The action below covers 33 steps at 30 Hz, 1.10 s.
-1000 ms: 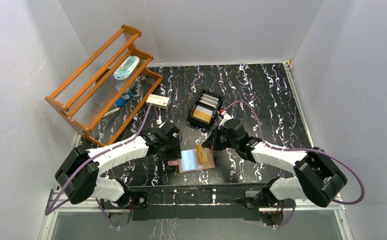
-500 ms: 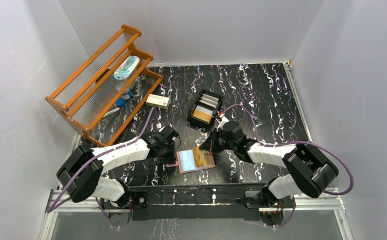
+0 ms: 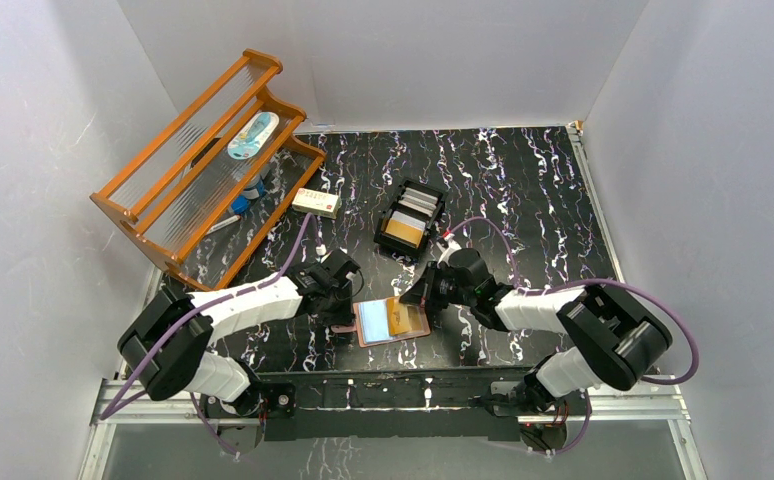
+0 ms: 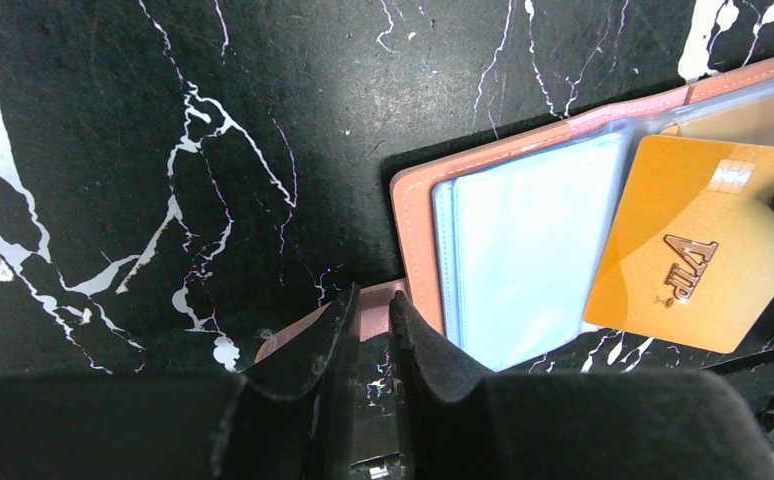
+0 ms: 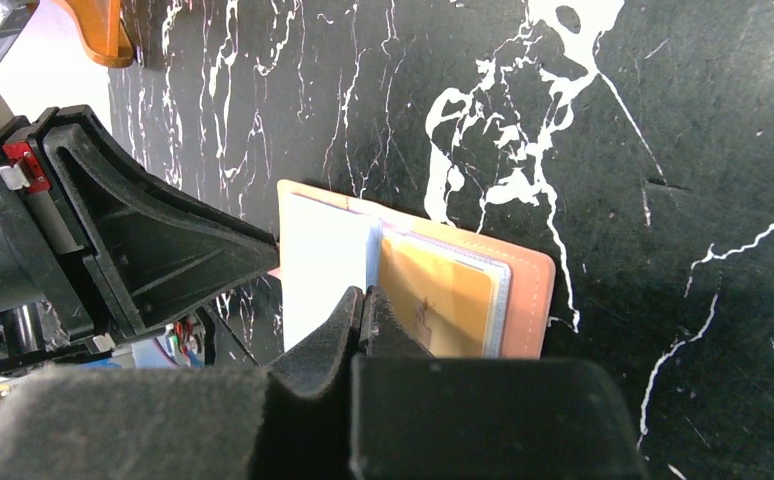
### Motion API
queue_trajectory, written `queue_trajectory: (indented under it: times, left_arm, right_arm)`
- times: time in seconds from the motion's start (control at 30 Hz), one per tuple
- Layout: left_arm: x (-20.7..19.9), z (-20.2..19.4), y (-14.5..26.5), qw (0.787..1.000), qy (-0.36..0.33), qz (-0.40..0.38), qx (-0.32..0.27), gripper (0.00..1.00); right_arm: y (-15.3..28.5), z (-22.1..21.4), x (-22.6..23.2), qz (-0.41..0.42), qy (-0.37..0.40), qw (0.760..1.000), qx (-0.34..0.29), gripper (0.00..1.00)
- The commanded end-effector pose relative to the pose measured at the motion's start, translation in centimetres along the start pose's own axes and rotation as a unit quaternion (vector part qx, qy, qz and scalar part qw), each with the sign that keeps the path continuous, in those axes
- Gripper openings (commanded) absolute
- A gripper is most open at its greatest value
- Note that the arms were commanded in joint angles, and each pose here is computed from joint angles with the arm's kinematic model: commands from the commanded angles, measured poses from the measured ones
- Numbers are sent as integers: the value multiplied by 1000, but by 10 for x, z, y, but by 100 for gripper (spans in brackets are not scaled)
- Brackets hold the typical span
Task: Put the credit cards into the card holder
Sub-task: Insert the credit card into the card holder.
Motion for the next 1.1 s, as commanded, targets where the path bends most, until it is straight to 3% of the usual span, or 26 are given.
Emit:
queue_trajectory:
  times: [0.0, 0.87, 1.07]
  left_arm:
    - [2, -4, -11, 1000, -6, 1, 15, 15]
    - [-8, 1, -27, 999, -25, -4, 27, 15]
    - [-11, 3, -30, 999, -28, 0, 31, 15]
  right_arm:
    - [-5, 3, 1, 24, -7, 1000, -19, 0]
    - [5, 9, -15, 45, -20, 999, -12, 0]
    - [4, -4, -23, 30, -46, 998, 18, 0]
Point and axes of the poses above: each gripper's point midway between its finger pads, its own y axis back along the fingers, its own x axis along the line the jaws close on, z = x × y, the point moved 10 cm from there along y, back along the fingers, and after that the axes turned 8 degrees about y, right-handed, at the moved point
